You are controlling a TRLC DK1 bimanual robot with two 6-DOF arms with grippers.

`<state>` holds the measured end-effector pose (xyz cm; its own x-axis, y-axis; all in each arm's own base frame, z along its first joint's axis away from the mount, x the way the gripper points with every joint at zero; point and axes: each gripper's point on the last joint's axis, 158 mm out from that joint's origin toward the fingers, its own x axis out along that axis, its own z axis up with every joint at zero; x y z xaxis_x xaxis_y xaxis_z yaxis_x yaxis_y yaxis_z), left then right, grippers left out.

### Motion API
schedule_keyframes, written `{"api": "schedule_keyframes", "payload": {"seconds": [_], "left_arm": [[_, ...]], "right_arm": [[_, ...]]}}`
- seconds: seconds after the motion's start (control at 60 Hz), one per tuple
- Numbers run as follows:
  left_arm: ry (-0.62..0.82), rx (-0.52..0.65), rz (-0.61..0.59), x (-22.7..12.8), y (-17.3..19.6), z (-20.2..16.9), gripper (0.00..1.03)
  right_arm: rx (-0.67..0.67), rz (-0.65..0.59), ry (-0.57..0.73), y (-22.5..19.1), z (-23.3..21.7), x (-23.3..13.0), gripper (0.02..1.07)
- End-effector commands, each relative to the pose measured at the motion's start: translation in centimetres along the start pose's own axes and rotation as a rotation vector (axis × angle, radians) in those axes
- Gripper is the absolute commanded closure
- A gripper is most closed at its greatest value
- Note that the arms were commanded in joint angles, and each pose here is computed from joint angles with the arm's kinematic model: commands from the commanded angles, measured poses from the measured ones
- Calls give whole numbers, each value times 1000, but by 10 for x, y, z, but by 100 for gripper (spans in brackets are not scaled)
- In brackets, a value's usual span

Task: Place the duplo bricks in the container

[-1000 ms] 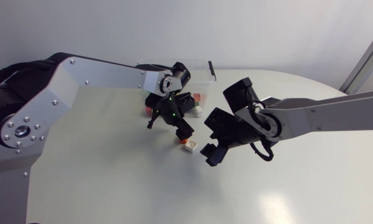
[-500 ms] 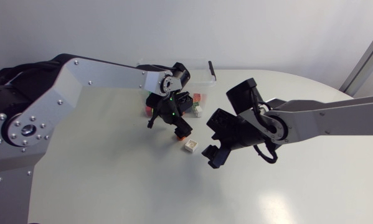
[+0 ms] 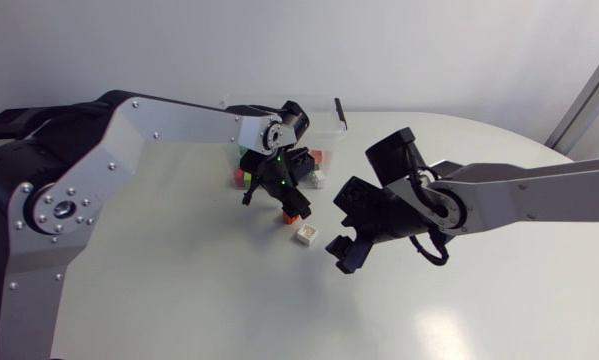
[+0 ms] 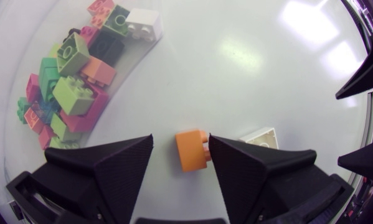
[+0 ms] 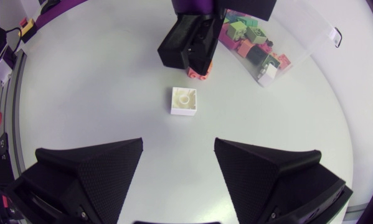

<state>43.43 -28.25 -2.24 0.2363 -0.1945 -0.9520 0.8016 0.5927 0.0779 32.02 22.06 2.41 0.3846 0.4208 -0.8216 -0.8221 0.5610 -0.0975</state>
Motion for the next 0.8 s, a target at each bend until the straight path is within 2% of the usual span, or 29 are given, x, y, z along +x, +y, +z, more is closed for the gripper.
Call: {"api": "schedule_keyframes", "payload": {"seconds": [0.0,0.217,0.3,0.4,0.583,0.783], "left_arm": [[20,1,-17,12,-1,-1,61],[38,3,-25,17,-2,-5,61],[51,4,-30,19,-4,-8,73],[65,2,-35,16,-4,-12,75],[64,15,-44,-4,-6,-14,80],[0,15,-44,-52,-4,-8,80]], "right_arm": [[-14,17,16,8,-8,-1,23],[-15,17,18,9,-9,-1,23],[-17,17,15,9,-7,-1,23],[-17,16,15,8,-7,-1,23],[-18,13,8,5,-1,1,23],[-20,8,7,1,5,5,23]]}}
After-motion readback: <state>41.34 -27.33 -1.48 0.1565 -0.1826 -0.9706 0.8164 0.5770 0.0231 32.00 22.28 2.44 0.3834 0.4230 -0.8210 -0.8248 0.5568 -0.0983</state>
